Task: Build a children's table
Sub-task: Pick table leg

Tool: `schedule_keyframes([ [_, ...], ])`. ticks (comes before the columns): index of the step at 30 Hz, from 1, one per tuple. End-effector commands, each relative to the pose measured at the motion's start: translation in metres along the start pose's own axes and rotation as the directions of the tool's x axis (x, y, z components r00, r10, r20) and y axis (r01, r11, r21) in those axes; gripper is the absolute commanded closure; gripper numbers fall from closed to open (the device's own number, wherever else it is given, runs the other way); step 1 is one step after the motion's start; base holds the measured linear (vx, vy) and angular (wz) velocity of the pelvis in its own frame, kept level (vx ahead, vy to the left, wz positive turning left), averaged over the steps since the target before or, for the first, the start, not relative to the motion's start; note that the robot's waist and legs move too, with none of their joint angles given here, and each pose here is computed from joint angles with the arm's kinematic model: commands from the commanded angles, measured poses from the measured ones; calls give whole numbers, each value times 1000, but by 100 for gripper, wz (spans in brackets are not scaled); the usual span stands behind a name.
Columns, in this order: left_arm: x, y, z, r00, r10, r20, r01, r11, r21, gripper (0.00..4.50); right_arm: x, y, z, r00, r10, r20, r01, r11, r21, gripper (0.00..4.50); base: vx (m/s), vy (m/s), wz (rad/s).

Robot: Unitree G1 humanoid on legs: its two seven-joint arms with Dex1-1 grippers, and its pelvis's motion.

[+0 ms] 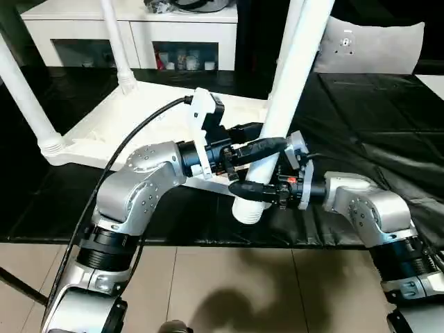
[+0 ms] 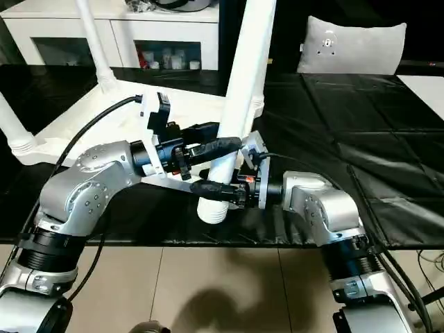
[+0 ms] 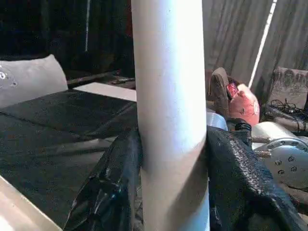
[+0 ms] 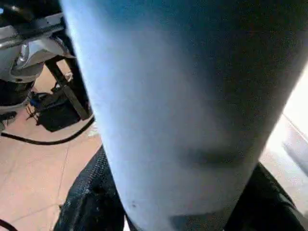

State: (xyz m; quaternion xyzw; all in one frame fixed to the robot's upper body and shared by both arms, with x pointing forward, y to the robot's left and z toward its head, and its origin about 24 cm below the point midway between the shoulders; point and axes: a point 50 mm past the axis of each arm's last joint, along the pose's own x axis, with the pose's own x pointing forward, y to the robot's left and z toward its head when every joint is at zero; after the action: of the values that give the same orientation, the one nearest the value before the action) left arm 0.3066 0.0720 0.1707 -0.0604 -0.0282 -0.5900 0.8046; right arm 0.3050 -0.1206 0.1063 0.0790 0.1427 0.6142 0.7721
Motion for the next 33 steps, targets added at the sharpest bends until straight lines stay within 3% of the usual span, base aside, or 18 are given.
schedule_keyframes([
  [1, 2, -2, 4, 1000, -12, 1, 12, 999, 40, 271, 0, -1, -2, 1000, 1, -13, -1, 1000, 5, 252, 0, 0, 0],
  [7, 1, -2, 3, 1000, -17, -12, 18, 999, 48, 271, 2, -3, -5, 999, -31, -15, 31, 1000, -3, 254, 0, 0, 0],
  [8, 1, -2, 2, 1000, -17, -19, 18, 999, 52, 271, 1, -3, -4, 1000, -28, 5, 28, 999, 25, 199, 0, 0, 0],
  [15, -1, -1, 4, 1000, -7, -12, 8, 999, 54, 271, -6, 0, 0, 1000, 5, 7, -5, 1000, 1, 140, 0, 0, 0],
  [25, -1, 1, 5, 1000, -3, -4, 4, 999, 54, 271, -11, -1, 3, 1000, 1, 24, 0, 1000, -12, 136, 0, 0, 0],
  [26, 0, 1, 5, 1000, -4, -3, 4, 999, 54, 271, -11, -2, 3, 1000, -3, 27, 3, 1000, -12, 163, 0, 0, 0],
  [29, 0, 1, 5, 1000, -6, -4, 6, 999, 54, 271, -9, -3, 3, 999, -7, 31, 8, 1000, -13, 170, 0, 0, 0],
  [31, 0, 1, 5, 1000, -5, -4, 5, 999, 54, 271, -9, -3, 3, 1000, -6, 30, 7, 1000, -12, 205, 0, 0, 0],
  [33, 0, 1, 5, 1000, -3, -3, 3, 999, 54, 271, -8, -3, 3, 1000, -8, 29, 9, 1000, -11, 213, 0, 0, 0],
])
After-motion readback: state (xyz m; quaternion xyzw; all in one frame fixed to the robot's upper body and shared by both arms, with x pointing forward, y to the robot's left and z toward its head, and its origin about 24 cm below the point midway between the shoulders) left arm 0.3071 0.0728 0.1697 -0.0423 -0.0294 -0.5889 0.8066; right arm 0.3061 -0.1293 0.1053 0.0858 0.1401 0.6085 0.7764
